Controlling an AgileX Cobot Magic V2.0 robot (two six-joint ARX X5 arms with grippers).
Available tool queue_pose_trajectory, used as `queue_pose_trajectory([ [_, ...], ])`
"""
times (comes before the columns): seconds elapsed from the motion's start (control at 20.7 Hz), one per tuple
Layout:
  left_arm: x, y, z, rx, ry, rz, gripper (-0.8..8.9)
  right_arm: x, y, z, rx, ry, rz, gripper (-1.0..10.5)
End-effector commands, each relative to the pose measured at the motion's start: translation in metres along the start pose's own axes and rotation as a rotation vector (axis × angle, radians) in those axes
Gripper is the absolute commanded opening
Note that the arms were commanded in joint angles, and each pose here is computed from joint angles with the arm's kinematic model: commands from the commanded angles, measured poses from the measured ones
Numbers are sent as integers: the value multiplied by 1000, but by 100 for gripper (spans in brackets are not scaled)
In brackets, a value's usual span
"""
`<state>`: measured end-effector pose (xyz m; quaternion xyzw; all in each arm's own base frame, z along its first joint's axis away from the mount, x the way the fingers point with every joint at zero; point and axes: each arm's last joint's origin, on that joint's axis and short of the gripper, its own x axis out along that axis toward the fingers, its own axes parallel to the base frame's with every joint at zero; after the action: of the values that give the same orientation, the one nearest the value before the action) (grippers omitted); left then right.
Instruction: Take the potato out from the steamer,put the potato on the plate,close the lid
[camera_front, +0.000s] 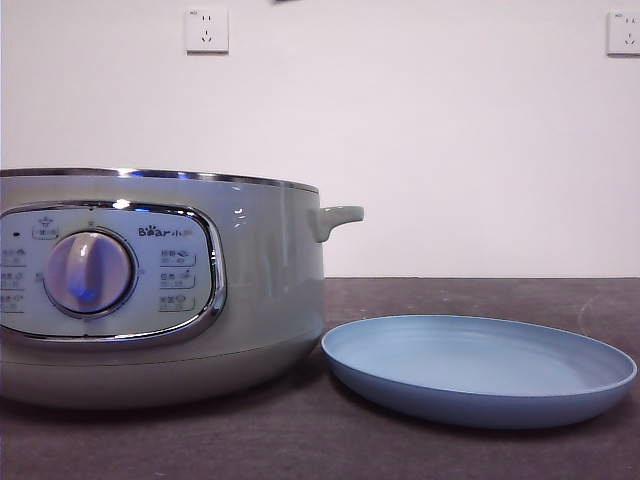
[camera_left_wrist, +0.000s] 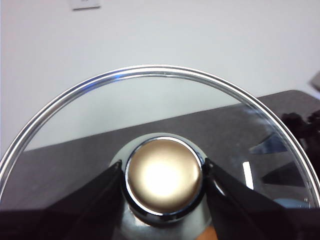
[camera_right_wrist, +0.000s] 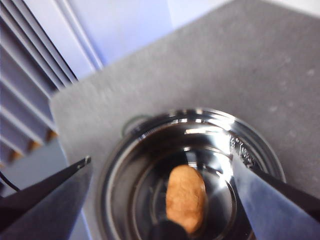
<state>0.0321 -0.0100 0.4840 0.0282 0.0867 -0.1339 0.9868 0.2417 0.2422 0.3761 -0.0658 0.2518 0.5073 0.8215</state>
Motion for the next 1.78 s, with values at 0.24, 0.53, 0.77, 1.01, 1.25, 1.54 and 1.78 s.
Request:
queue_pose_trajectory([
  [0.24, -21, 6, -3, -10, -40, 29, -9, 61, -4, 5, -87, 160, -33, 469],
  [0.53, -30, 8, -8, -27, -34, 41, -9, 117, -9, -18, -136, 302, -89, 469],
  [0.77, -30, 8, -8, -34, -35, 40, -9, 143, -16, -40, -122, 397, -80, 469],
  [1.01, -30, 8, -8, -34, -34, 40, -9, 161, -15, -59, -116, 483, -57, 469],
  [1.25, -30, 8, -10, -29, -15, 41, -9, 171, -7, -67, -129, 512, -37, 461],
  [1.54, -30, 8, -14, -36, 23, 41, -9, 172, -2, -68, -176, 520, -32, -9],
  [1.78, -30, 8, -11, -42, -3, 40, -9, 136, 3, -13, -219, 385, -123, -9],
])
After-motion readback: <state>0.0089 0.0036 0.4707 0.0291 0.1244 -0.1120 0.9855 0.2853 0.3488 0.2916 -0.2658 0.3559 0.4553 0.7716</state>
